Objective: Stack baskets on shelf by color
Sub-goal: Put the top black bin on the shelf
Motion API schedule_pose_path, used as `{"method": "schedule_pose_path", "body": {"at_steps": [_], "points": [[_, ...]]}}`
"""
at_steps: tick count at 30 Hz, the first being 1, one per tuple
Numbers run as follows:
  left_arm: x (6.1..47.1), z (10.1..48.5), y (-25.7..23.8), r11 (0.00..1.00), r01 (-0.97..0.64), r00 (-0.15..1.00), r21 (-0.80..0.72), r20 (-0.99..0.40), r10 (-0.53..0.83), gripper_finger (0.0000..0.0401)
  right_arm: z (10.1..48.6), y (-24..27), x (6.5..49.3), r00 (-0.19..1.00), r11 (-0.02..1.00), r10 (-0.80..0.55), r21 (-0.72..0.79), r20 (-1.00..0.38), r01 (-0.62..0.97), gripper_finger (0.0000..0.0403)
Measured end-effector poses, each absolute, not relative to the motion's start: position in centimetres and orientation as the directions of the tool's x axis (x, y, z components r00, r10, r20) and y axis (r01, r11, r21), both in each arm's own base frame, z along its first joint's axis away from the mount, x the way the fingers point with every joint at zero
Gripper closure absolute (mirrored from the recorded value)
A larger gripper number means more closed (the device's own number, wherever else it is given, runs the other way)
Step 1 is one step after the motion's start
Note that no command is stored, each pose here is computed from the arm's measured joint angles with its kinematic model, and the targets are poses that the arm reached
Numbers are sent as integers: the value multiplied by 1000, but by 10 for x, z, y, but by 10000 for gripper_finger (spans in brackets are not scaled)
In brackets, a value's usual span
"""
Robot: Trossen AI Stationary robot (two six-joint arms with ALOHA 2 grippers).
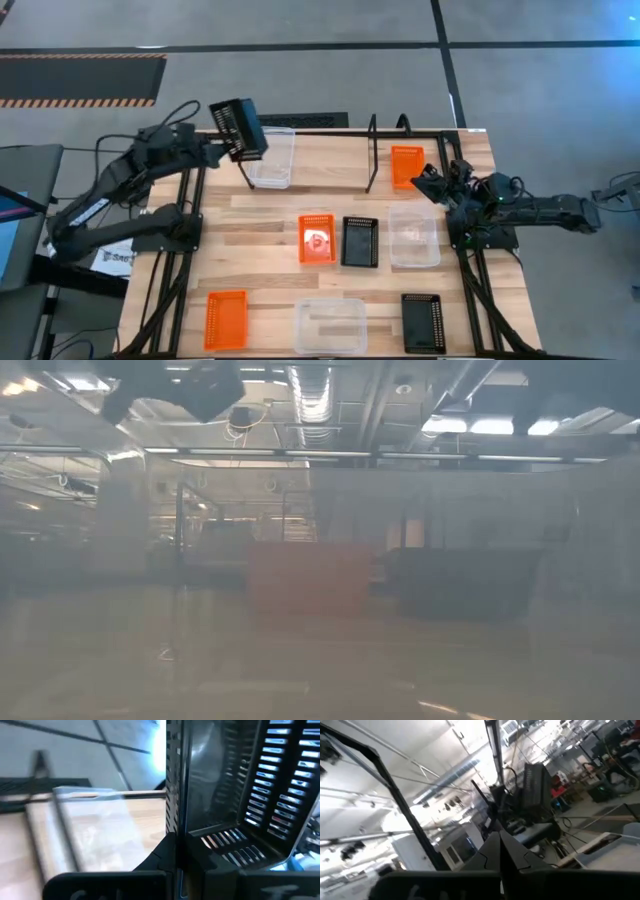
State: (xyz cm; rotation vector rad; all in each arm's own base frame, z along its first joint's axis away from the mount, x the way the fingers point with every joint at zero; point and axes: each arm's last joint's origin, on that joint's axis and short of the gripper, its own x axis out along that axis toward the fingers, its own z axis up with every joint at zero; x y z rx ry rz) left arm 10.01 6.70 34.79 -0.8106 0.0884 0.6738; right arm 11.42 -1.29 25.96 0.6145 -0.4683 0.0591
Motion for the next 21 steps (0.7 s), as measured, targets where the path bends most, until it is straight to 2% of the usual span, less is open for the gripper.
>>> {"method": "schedule_pose_path", "body": {"at_steps": [4, 9, 13, 17, 21], "points": [[125, 343, 69, 493, -641, 755, -588, -367, 543, 401, 285, -16, 140, 919, 852, -90, 508, 385, -129, 399], [154, 340, 70, 465, -732, 674, -499, -424, 605, 401, 335, -22, 181, 945, 917, -125, 398, 303, -6, 400], [174, 341, 74, 448, -774, 628, -448, -447, 637, 401, 362, -27, 216, 966, 906, -256, 361, 45, 223, 400], [193, 340, 78, 452, -798, 601, -399, -475, 643, 401, 368, -26, 257, 893, 858, -402, 256, -204, 445, 401], [210, 337, 84, 465, -812, 583, -352, -506, 636, 401, 379, -23, 295, 839, 836, -487, 150, -242, 529, 401]]}}
